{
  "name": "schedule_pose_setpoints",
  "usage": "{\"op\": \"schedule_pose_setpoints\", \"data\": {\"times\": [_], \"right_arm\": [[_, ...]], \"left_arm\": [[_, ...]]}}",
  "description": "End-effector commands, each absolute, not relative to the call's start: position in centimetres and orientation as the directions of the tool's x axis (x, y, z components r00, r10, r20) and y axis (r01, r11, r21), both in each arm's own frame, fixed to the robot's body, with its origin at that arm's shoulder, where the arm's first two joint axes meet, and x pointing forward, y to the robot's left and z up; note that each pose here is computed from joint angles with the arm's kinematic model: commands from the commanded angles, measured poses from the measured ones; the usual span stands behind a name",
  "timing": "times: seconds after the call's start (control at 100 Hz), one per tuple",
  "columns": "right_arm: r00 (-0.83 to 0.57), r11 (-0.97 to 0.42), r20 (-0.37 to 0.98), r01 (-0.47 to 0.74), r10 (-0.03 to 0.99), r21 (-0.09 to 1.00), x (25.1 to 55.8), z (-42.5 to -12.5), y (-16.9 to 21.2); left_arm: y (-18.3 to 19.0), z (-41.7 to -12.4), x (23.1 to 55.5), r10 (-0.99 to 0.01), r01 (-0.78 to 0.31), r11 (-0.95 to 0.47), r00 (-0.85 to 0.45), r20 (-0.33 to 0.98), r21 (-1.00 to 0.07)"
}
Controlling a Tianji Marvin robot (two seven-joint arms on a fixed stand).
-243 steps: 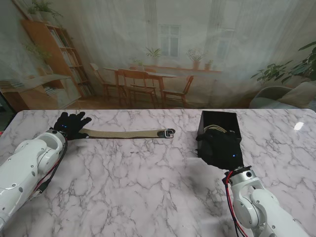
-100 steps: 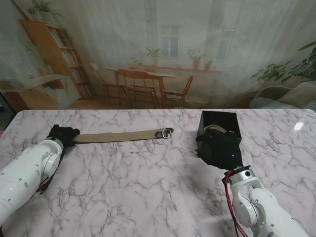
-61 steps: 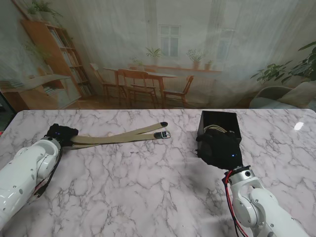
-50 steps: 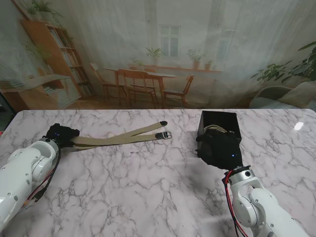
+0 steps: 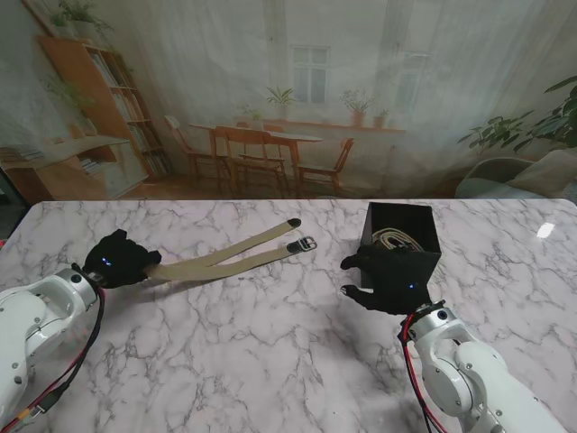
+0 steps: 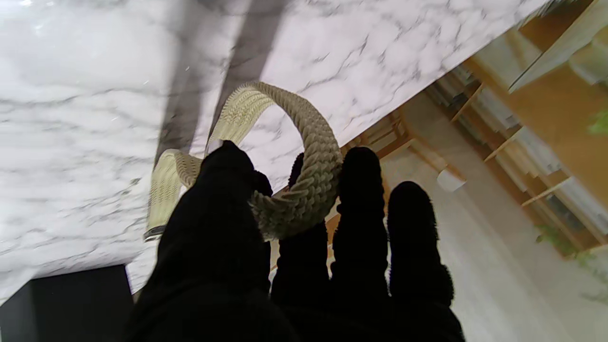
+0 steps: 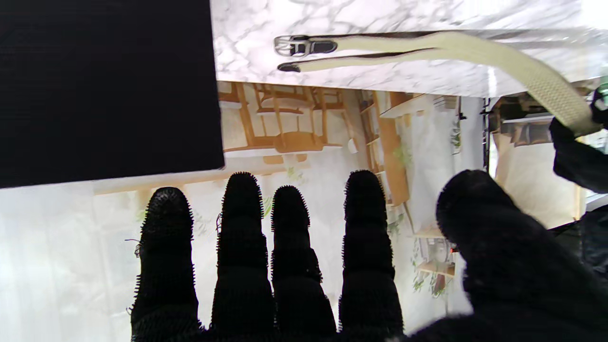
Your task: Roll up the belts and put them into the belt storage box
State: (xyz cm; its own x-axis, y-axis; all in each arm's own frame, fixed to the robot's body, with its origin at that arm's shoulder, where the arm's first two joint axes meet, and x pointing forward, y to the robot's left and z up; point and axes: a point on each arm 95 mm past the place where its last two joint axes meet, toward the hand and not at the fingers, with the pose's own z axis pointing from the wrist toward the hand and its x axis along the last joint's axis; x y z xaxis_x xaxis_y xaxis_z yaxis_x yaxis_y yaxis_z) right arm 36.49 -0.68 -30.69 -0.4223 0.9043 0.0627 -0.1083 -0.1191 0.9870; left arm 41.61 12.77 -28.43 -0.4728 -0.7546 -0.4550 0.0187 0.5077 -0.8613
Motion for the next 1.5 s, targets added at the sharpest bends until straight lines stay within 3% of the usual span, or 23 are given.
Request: {"op": "schedule_pose_setpoints", "data": {"times": [0.0,0.42,0.75,1.18,1.49], "right_arm": [[-0.452,-0.123,0.069,-0.091,0.889,0.988,36.0,-30.7,0.0],[-0.57,-0.165,0.184,0.085,0.801,0.983,35.1,-30.8,5.8],[-0.561,-0.154,0.236,0.19,0.794,0.97,35.6,-31.4,10.9],[-0.567,-0.202,0.327,0.274,0.756,0.94,35.6,-32.4,12.9],[-0.574,-0.297,0.403,0.273,0.713,0.915,35.2,-32.6,14.1]], "left_arm": [[11.7,-28.2,40.6,-0.731,0.05,0.512,-0.499,-0.466,-0.857],[6.4,-26.1,37.3,-0.672,0.124,0.404,-0.632,-0.386,-0.906],[2.8,-24.1,35.5,-0.639,0.148,0.258,-0.715,-0.283,-0.955],[0.5,-22.0,33.3,-0.552,0.164,0.139,-0.806,-0.214,-0.977],[0.5,-21.9,33.4,-0.561,0.163,0.127,-0.802,-0.206,-0.978]]}}
